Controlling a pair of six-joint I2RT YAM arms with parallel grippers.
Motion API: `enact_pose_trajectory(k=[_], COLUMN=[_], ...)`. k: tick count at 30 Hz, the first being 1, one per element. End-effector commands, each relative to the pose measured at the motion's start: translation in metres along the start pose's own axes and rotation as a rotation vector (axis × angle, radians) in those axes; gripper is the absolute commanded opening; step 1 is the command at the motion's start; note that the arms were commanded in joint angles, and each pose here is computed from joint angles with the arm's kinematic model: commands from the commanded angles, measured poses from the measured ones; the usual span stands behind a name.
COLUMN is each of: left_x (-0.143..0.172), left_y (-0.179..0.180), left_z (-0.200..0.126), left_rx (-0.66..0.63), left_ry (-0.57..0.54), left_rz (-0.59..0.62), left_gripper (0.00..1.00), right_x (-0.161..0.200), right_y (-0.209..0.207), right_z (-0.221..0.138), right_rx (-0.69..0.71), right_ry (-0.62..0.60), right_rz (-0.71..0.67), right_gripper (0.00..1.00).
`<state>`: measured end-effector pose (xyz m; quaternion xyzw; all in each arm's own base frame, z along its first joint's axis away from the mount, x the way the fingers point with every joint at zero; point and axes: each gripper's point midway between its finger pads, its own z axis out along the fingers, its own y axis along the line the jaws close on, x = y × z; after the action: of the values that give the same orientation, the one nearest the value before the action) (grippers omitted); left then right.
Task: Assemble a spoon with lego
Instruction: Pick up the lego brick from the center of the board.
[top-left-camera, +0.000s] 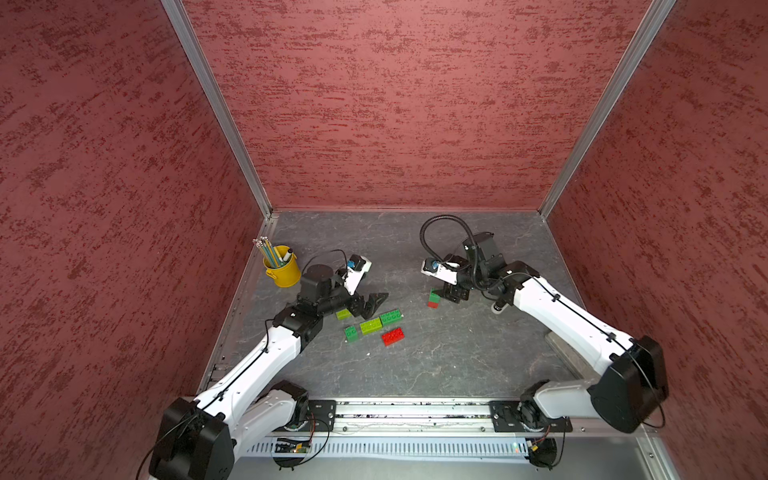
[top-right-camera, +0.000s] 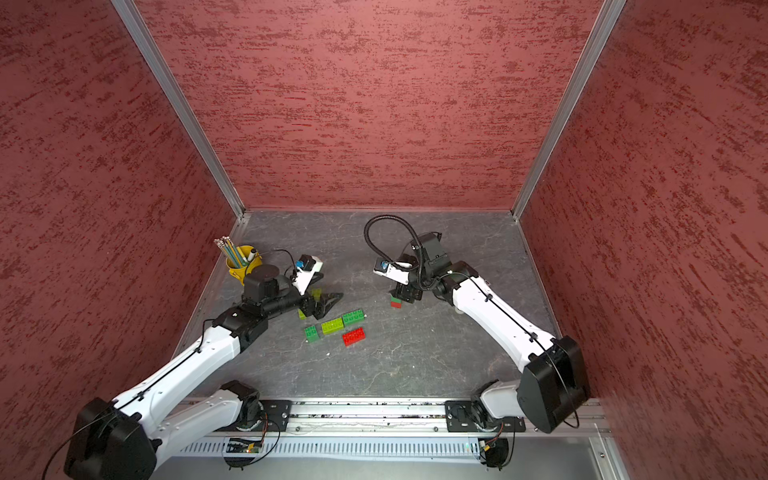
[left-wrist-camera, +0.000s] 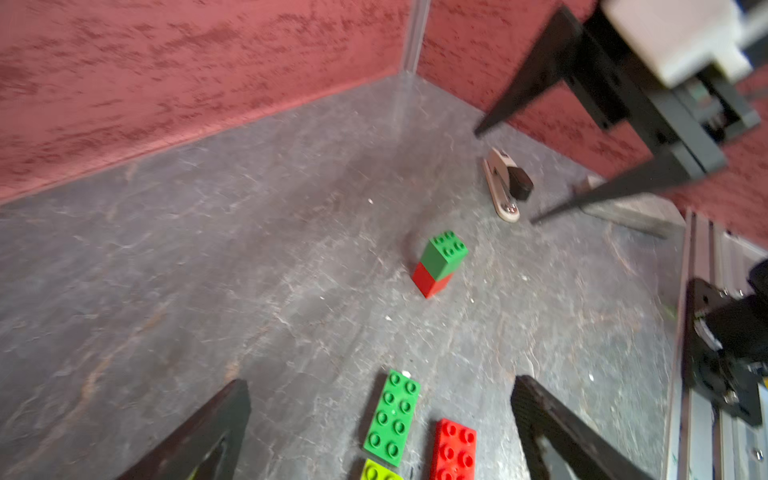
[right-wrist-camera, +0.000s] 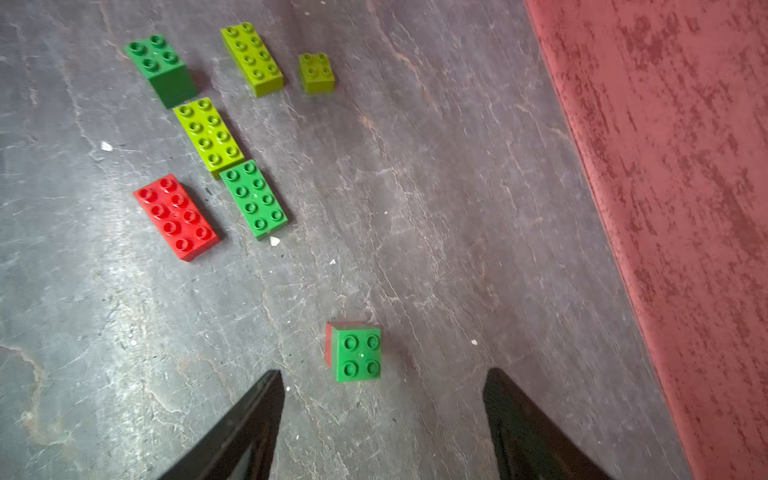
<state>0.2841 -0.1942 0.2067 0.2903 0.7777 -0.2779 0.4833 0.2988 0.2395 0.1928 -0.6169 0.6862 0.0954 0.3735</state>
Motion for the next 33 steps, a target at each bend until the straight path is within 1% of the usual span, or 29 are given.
enact_pose_trajectory(k=[1, 5, 7, 12, 15, 22, 25, 29, 33], left_x=[-0.001, 0.007, 0.010, 0.013, 0.016, 0.023, 0.025, 0.027, 0.029], left_y=[0.016, 0.041, 0.058, 0.074, 0.076, 0.084, 0.085, 0.085, 0.086], left_z=[-0.006, -0.018, -0.025, -0.033, -0.032, -0.034, -0.034, -0.032, -0.031], left_rx=[-0.062, -0.145, -0.217, -0.263, -0.258, -0.297, -0.300, -0.295, -0.298], left_ry=[0.028, 0.029, 0.021, 0.014, 0.016, 0.021, 0.023, 0.028, 0.037], left_rz=[-0.106, -0.188, -0.223, -0.253, -0.253, -0.268, -0.272, -0.273, -0.276], left_gripper=[1.00, 1.00, 1.00, 1.00, 1.00, 1.00, 1.00, 1.00, 1.00], right_x=[-0.004, -0.019, -0.024, -0.034, -0.037, -0.030, -0.024, -0.015, -0.007], right_y=[0.033, 0.066, 0.083, 0.113, 0.126, 0.140, 0.141, 0.146, 0.152], right_z=[0.013, 0.027, 0.039, 0.075, 0.097, 0.132, 0.140, 0.147, 0.150], right_rx=[-0.094, -0.160, -0.197, -0.278, -0.319, -0.382, -0.389, -0.410, -0.431], right_ry=[-0.035, -0.082, -0.087, -0.108, -0.100, -0.050, -0.033, -0.005, 0.013], right_rz=[-0.061, -0.106, -0.132, -0.174, -0.219, -0.292, -0.300, -0.305, -0.311], right_gripper=[0.77, 0.76, 0.74, 0.71, 0.70, 0.65, 0.62, 0.55, 0.51])
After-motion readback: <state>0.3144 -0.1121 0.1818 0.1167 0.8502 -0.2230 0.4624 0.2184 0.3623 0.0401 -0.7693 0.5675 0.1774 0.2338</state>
